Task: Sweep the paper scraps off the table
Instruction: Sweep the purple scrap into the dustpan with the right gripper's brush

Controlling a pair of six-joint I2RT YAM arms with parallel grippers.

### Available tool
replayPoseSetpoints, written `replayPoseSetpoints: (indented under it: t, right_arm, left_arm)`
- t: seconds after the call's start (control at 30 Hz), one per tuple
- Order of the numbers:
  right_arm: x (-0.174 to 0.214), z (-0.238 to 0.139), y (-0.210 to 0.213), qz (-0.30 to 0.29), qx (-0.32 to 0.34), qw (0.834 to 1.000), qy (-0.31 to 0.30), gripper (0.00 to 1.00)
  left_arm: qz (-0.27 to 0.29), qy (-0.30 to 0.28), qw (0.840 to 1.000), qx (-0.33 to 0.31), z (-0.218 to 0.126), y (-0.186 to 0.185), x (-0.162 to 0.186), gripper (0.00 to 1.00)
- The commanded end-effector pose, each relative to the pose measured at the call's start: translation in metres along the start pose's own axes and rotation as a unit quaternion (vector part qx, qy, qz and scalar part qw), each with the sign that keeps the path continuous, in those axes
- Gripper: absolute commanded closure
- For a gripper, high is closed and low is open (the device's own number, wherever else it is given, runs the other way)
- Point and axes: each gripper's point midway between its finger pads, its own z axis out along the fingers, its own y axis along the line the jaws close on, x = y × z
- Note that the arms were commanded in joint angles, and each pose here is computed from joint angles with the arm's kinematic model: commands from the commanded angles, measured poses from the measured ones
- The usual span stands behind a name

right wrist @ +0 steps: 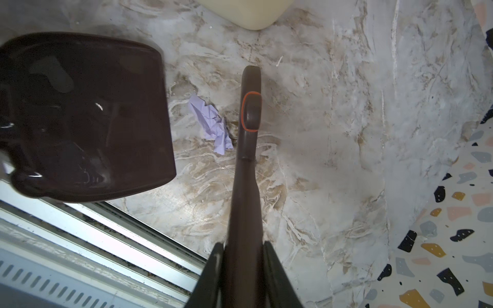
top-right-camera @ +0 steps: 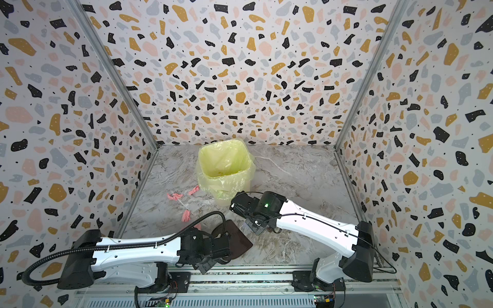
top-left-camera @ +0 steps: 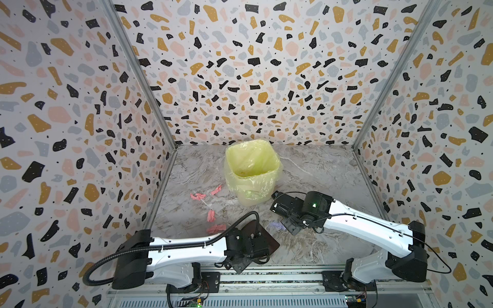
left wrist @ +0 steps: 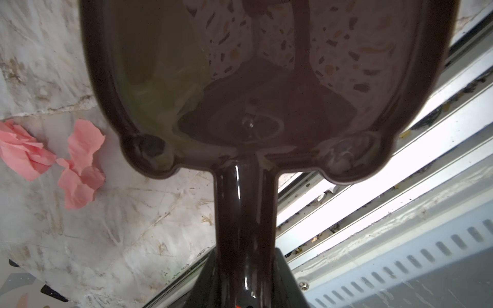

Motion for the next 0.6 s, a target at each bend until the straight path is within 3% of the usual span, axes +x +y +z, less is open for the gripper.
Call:
replayPoseSetpoints:
  t: [0.0,0.13,0.33,0.57]
  right_arm:
    - [-0.016,-0.012,0.024,-0.004,-0.056,0.998,-0.026,1.00]
    - [-0.020,-0.022,0.030,-0.005,-0.071,0.997,-0.036,1.00]
    - [-0.009,-0.022,-0.006,0.009,0.005,1.000,-0.018,1.00]
    - [-0.008,-0.001,0.005,-0.029,0.023,0.999,0.012,1.00]
  left_arm:
    - [0.006,-0.001,1.000,-0.007,0.002,0.005,0.000,1.00]
    - [0.006,0.003,1.000,-0.006,0.005,0.005,0.001,1.00]
    - [0.006,0.006,1.000,-0.004,0.008,0.005,0.003,1.00]
    - [0.005,0.010,1.000,0.000,0.011,0.005,0.005,1.00]
